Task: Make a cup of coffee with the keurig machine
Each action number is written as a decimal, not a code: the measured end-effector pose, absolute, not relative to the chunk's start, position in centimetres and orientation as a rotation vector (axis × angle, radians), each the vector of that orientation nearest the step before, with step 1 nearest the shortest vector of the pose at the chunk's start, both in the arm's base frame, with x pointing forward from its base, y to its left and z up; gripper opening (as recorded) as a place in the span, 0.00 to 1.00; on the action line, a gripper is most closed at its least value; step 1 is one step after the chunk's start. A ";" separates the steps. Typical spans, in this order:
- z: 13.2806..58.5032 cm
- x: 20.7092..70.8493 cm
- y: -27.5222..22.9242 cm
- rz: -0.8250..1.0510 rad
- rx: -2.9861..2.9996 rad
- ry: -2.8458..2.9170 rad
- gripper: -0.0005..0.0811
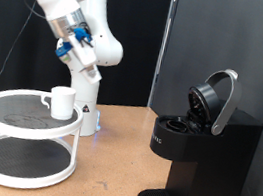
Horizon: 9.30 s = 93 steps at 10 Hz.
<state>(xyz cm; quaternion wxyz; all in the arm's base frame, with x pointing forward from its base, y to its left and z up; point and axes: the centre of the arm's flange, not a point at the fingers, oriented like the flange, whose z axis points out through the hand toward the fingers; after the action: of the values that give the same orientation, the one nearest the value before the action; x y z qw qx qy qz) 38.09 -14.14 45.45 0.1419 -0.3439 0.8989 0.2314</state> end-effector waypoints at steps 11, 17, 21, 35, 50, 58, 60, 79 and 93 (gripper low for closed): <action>49.9 43.8 -5.8 0.902 -1.106 2.421 0.44; 51.7 46.5 0.8 0.856 -1.191 2.416 0.44; 50.9 46.7 1.2 0.844 -1.190 2.429 0.44; 41.6 50.2 4.0 0.691 -1.147 2.545 0.44; 40.5 50.2 4.9 0.773 -1.169 2.517 0.90; 40.9 48.6 4.6 0.746 -1.242 2.567 0.91; 40.3 48.5 4.6 0.719 -1.234 2.574 0.91; 53.5 48.1 3.1 0.888 -0.969 2.324 0.91; 56.8 52.0 13.1 1.066 -0.867 2.382 0.91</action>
<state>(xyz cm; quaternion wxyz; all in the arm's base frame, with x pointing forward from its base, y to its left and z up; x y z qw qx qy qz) 52.00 13.11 56.83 0.1947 -0.3093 0.8495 0.3803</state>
